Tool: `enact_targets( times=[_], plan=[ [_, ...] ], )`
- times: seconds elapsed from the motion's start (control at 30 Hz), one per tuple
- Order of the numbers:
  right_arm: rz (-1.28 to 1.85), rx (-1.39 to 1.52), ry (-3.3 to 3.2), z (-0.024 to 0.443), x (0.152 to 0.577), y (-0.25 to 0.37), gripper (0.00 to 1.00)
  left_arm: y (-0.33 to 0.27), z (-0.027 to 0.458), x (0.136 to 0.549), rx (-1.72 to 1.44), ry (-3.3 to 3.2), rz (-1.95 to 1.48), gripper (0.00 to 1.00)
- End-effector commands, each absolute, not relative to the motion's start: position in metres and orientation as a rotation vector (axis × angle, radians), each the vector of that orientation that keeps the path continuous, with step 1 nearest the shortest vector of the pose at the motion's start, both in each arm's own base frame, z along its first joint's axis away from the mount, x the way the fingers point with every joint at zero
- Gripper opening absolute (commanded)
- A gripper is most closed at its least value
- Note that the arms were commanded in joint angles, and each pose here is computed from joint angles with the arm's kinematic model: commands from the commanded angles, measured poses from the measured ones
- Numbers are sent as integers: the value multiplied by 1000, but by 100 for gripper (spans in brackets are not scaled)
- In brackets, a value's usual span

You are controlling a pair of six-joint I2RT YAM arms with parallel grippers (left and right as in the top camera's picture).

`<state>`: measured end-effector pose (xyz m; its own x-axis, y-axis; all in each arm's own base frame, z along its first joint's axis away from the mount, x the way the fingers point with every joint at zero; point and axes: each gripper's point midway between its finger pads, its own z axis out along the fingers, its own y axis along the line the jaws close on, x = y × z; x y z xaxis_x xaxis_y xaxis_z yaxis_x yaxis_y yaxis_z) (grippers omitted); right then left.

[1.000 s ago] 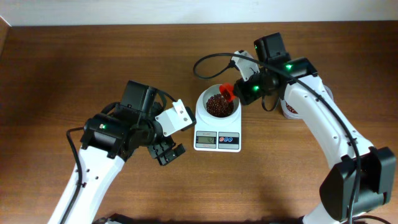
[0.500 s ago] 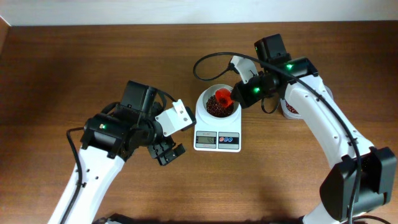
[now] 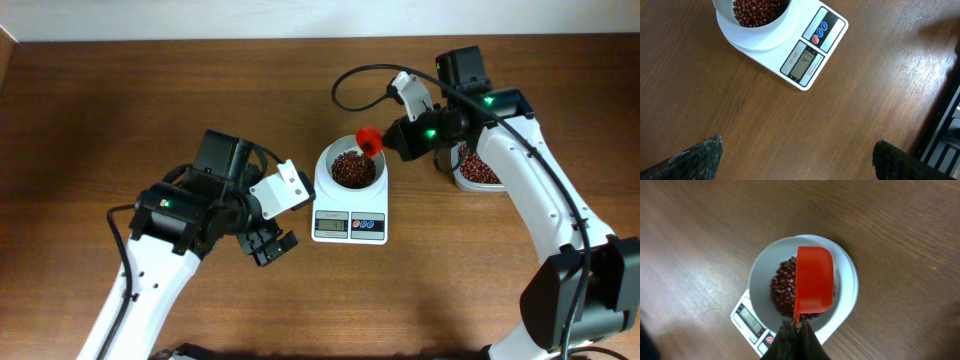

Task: Scoop and weigh 50g on scale
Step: 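Lower the scoop into the bowl and empty it, then move the scoop with the right gripper back into the bean tub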

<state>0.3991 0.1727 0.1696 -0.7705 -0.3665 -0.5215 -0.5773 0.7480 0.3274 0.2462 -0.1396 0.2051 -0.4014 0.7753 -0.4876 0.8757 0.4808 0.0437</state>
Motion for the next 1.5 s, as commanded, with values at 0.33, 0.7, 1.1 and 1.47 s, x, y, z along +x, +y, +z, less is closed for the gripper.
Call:
enact_targets(
  times=[0.33,0.7,1.1,1.47],
  plan=[
    [276,-903,2598,129,393,187,4,-141,212,249,1377,2254,-308,99],
    [501,-961,2616,121,367,213,4,-141,212,249,1377,2254,-308,99],
    [1013,-644,2586,153,375,199,4,-141,212,249,1377,2254,-308,99],
    [1107,-600,2559,163,375,181,4,-141,212,249,1377,2254,-308,99]
  ],
)
